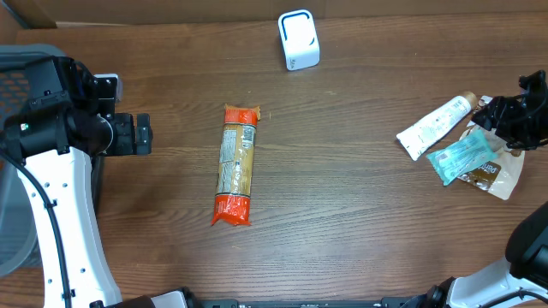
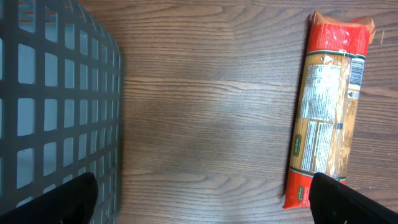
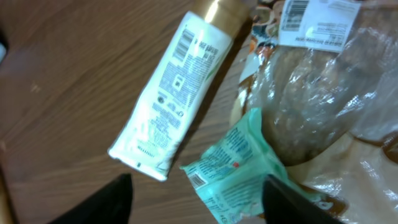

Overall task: Scan the item barcode
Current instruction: 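Carry the wipes pack right and drop it on the pile, then reach the right gripper to the red-capped spaghetti bag and grasp it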

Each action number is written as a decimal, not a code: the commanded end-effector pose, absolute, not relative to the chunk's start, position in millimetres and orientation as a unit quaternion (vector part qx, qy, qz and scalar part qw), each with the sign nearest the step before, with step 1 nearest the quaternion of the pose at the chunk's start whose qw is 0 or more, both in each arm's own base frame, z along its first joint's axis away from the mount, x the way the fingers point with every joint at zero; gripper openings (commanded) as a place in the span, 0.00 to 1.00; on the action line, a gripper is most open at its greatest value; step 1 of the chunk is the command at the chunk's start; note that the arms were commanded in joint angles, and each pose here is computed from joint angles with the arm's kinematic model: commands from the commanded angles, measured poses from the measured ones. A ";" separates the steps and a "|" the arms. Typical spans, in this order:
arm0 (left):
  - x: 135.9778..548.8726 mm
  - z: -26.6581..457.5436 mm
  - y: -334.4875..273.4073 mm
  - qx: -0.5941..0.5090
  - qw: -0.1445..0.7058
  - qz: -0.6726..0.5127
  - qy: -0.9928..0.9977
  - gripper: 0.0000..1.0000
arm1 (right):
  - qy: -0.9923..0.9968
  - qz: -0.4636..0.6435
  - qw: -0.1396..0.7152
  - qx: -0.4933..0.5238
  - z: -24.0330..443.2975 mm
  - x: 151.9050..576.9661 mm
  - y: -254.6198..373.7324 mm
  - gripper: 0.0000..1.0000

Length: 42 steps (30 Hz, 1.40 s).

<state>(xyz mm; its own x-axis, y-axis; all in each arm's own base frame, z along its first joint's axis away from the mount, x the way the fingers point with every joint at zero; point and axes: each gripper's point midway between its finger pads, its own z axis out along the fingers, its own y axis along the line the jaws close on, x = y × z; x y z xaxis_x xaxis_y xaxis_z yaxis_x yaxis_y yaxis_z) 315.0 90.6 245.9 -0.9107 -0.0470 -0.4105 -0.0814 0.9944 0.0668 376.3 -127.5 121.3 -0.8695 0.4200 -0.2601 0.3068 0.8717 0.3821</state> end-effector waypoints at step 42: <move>314.9 250.6 87.1 -0.017 0.217 0.039 0.975 1.00 | 0.942 0.321 0.070 -0.073 66.2 374.6 386.5 0.84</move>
<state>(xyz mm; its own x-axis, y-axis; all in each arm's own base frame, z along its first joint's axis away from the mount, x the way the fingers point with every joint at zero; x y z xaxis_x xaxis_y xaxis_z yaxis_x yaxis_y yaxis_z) 315.0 90.6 245.9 -0.9107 -0.0470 -0.4105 -0.0814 0.9944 0.0668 389.7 376.4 81.5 -0.9643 -0.0883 -0.2495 -0.2209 0.7880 0.5747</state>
